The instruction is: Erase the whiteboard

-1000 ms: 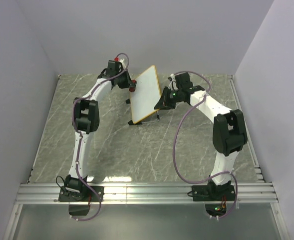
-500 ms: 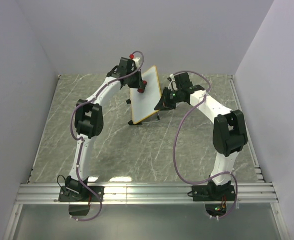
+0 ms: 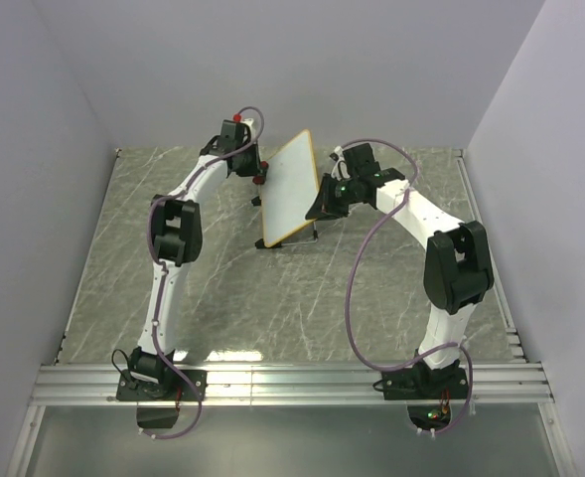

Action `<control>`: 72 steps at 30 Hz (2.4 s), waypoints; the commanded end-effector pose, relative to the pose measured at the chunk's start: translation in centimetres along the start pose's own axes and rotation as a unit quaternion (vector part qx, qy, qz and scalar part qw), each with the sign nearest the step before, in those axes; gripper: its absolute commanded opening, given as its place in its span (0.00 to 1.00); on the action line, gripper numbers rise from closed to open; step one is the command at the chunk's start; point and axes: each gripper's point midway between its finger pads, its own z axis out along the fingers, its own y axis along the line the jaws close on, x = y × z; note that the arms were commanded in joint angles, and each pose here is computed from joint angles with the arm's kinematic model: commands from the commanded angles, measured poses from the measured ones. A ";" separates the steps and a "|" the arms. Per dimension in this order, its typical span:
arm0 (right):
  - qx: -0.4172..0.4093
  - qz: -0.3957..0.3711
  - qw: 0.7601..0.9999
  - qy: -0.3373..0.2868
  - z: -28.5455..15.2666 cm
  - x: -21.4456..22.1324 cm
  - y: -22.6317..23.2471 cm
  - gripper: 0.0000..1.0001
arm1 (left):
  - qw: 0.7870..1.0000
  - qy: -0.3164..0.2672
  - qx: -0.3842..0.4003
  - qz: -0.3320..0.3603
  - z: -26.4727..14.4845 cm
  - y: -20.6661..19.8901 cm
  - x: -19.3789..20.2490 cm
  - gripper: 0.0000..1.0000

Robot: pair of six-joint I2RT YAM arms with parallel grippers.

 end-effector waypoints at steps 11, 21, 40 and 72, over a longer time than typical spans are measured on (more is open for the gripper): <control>0.093 -0.107 0.977 0.159 0.5 9.1 -4.0 0.00 | 0.988 -0.035 0.152 0.010 -4.0 -9.1 -3.5 0.00; 0.093 -0.108 0.975 0.173 -0.6 10.5 -4.2 0.00 | 0.982 0.017 0.185 0.045 -7.7 -14.2 0.0 0.00; 0.028 -0.058 0.989 0.137 0.2 6.3 -3.5 0.00 | 0.995 0.072 -0.038 -0.062 -0.2 -0.6 5.4 0.00; -0.014 -0.074 0.996 0.039 -2.4 -1.0 1.8 0.93 | 0.930 -0.020 -0.270 -0.248 -19.0 18.1 3.1 0.01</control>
